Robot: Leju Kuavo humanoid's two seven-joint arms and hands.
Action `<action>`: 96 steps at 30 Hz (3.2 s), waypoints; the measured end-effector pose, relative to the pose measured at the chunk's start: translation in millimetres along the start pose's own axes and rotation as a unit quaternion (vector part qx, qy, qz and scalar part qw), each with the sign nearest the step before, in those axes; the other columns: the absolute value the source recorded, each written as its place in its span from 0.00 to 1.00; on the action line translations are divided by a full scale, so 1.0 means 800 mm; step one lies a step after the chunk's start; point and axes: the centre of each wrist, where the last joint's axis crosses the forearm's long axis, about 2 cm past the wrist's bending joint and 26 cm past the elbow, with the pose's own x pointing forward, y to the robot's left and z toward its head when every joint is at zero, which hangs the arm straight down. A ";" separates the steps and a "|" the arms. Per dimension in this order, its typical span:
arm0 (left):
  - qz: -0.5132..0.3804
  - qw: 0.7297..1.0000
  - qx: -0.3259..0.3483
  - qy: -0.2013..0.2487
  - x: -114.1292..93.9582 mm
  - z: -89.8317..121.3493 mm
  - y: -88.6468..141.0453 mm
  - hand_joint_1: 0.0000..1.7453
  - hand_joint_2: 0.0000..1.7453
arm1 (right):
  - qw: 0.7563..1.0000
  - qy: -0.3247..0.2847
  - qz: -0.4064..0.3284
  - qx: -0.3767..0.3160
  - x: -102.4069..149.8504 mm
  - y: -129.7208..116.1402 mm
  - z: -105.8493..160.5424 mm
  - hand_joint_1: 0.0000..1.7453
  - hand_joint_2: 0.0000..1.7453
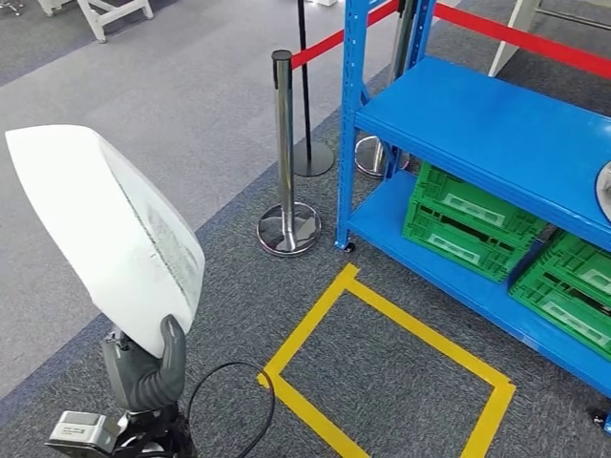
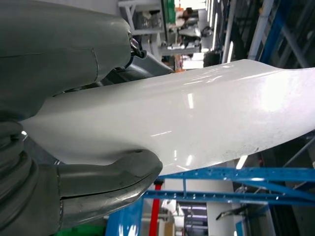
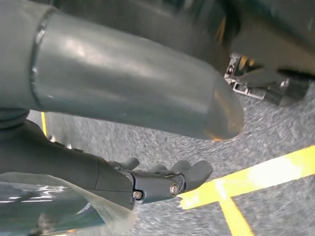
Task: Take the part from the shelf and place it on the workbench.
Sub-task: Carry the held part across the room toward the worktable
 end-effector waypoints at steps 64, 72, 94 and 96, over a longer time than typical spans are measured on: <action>0.030 0.999 0.016 0.004 0.012 0.001 0.016 1.00 1.00 | 0.998 -0.010 0.059 0.006 0.012 0.003 0.001 0.00 0.00; 0.029 0.999 0.017 0.005 0.012 0.001 0.016 1.00 1.00 | 0.998 -0.013 0.060 0.008 0.016 0.003 0.001 0.00 0.00; 0.029 0.999 0.021 -0.002 0.011 -0.005 0.015 1.00 1.00 | 0.998 -0.014 0.064 0.007 0.014 0.003 0.001 0.00 0.00; 0.028 0.999 0.021 0.000 0.010 -0.004 0.015 1.00 1.00 | 0.998 -0.013 0.060 0.007 0.014 0.002 0.000 0.00 0.00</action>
